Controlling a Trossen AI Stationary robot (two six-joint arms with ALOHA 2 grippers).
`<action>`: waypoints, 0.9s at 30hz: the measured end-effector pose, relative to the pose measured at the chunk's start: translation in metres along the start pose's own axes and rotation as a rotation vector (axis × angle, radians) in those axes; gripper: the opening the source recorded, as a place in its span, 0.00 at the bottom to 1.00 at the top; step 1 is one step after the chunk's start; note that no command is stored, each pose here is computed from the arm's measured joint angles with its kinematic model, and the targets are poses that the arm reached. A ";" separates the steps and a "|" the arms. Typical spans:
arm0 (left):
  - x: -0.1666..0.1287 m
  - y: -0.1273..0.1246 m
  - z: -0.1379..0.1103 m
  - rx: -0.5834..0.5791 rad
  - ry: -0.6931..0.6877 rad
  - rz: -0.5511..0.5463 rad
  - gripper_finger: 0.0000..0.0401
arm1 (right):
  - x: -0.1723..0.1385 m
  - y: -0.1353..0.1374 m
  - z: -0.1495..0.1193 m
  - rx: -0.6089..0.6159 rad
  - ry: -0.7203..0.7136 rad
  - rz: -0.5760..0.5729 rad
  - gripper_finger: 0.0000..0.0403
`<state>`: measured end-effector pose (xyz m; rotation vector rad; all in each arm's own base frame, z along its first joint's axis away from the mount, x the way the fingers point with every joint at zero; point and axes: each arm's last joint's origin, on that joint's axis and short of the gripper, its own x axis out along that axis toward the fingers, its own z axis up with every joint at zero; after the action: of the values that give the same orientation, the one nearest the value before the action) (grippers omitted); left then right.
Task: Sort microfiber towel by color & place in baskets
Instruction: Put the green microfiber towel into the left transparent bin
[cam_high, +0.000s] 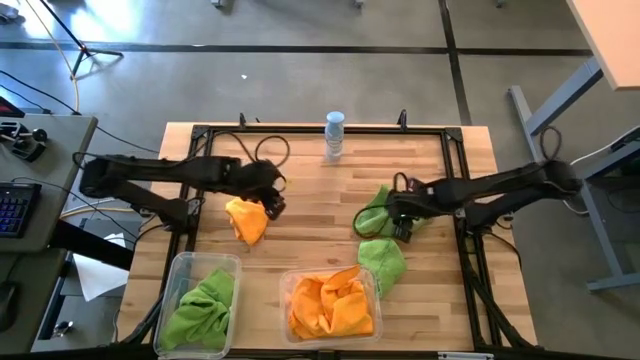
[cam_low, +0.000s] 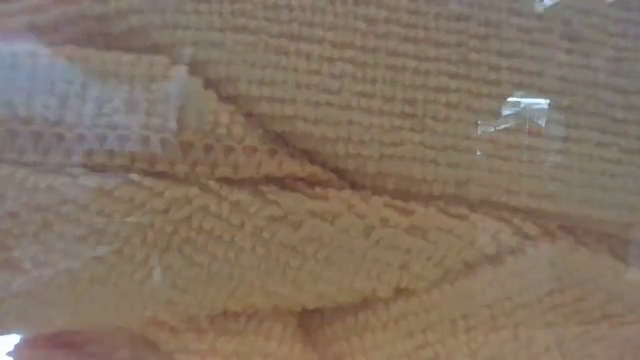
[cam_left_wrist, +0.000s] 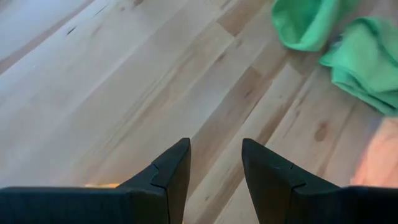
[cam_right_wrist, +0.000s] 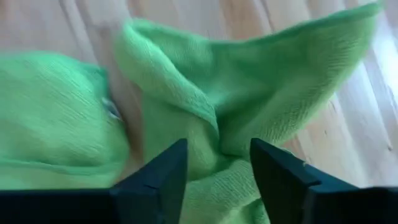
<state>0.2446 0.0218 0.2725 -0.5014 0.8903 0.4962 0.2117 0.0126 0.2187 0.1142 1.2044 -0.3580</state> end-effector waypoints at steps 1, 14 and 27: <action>0.000 0.005 -0.002 0.009 -0.013 -0.020 0.33 | 0.005 0.001 0.002 -0.022 0.033 -0.008 0.45; 0.003 0.037 -0.014 0.165 -0.047 -0.123 0.33 | 0.083 -0.002 0.006 0.119 0.356 -0.073 0.48; 0.001 0.037 0.002 0.171 -0.191 -0.165 0.33 | 0.080 -0.007 0.013 0.349 0.281 -0.081 0.07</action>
<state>0.2242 0.0519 0.2654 -0.3614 0.6947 0.3085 0.2459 -0.0139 0.1497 0.4300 1.4174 -0.6379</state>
